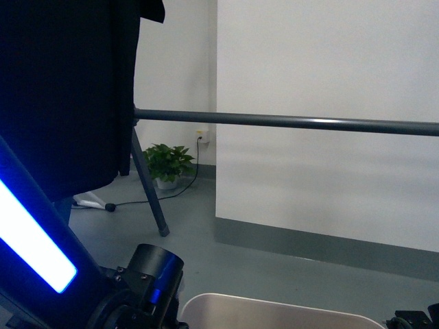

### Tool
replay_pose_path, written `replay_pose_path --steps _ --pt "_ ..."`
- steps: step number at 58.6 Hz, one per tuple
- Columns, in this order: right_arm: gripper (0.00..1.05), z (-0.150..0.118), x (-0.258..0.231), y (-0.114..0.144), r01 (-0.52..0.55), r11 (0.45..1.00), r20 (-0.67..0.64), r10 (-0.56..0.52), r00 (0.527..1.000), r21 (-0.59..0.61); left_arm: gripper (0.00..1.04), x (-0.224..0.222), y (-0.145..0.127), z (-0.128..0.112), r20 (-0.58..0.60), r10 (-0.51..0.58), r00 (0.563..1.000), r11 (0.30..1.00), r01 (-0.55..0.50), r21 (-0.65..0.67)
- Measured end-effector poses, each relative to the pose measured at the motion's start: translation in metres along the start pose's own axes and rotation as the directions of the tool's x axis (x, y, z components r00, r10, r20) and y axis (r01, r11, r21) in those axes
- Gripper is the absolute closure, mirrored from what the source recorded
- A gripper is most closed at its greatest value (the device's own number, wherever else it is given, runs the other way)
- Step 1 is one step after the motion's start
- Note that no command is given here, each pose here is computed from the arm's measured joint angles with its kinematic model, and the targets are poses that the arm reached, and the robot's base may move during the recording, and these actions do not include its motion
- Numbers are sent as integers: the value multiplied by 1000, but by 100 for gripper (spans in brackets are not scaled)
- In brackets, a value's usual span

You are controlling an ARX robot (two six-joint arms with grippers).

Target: Move hamper under clothes hanger

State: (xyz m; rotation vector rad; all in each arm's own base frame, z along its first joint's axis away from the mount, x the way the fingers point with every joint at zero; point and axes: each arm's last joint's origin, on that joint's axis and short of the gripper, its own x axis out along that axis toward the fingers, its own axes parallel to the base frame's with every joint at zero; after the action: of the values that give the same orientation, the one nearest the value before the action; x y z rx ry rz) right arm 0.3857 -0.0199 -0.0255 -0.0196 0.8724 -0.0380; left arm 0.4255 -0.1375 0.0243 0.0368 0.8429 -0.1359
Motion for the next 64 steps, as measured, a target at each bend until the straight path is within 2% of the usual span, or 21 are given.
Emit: replay_pose_path --steps 27,37,50,64 --pt "102 0 0 2 -2 1000 1 2 1000 -4 101 0 1 0 -1 2 1000 1000 -2 -2" --pt "102 0 0 9 -30 999 1 30 1000 -15 101 1 10 1 1 28 1000 999 -28 -16" --pt "102 0 0 -11 46 999 -2 -46 999 21 101 -2 -14 -3 -6 -41 999 999 42 23" --pt "102 0 0 0 2 1000 0 -2 1000 1 101 0 0 0 -1 -1 1000 1000 1 0"
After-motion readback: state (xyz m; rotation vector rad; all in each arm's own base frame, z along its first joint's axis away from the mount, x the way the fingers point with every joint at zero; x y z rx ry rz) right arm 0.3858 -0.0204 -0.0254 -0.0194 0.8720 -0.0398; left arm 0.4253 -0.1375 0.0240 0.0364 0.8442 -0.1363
